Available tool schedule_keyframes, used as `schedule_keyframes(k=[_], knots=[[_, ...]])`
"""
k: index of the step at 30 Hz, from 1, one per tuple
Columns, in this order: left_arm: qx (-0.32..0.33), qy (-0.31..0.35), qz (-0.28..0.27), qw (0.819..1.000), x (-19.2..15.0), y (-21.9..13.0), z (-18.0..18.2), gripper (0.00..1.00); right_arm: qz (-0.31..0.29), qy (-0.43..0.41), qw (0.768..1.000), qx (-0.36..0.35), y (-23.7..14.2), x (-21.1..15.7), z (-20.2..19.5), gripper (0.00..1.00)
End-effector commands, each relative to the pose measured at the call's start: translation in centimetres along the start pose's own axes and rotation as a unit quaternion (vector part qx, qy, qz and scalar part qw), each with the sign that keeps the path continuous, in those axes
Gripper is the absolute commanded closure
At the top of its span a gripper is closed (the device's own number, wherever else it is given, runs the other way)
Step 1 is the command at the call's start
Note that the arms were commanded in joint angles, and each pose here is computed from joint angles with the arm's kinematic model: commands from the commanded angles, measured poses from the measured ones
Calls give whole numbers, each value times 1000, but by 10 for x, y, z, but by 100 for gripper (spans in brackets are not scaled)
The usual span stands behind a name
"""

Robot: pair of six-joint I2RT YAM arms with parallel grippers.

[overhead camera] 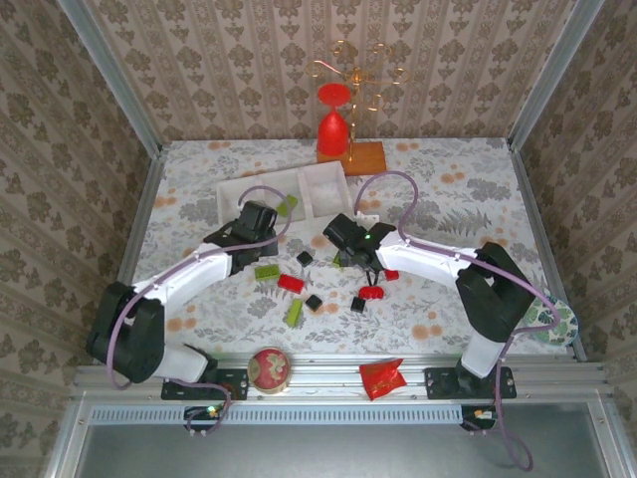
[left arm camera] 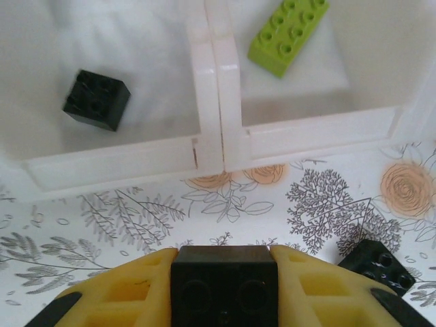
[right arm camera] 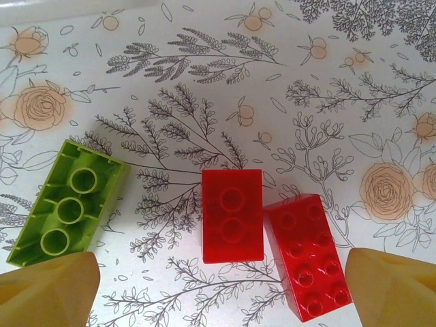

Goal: Sort the legos into containers by color
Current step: Pick up the lego from the center of the table, then place the lego in the container.

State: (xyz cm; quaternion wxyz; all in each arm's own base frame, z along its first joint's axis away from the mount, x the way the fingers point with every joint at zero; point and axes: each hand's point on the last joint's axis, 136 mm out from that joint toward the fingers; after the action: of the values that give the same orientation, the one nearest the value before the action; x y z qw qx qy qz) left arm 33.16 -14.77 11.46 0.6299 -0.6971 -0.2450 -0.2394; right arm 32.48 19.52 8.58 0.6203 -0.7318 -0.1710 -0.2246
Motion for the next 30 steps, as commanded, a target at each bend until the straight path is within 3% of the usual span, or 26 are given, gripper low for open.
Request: schedule_keyframes(k=[1, 10, 19, 30], knots=[[25, -14, -17, 999, 12, -9, 20, 90, -3, 21, 1000, -10, -8, 1, -16, 8], [28, -45, -40, 998, 55, 4, 50, 90, -2, 44, 999, -5, -10, -1, -33, 12], [29, -53, -28, 998, 80, 39, 64, 88, 26, 49, 998, 20, -2, -5, -22, 20], [40, -56, -23, 997, 98, 69, 73, 74, 67, 33, 997, 20, 10, -11, -7, 26]])
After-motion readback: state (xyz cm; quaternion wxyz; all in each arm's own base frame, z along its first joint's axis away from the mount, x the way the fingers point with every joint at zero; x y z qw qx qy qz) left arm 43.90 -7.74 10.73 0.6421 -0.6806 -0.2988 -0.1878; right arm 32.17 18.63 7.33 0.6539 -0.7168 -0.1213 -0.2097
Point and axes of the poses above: each hand's point on the last joint's axis, 136 mm out from that joint toward the fingers, its own y axis out along the fingers, its own z axis along the line the jaws close on, x = y × z
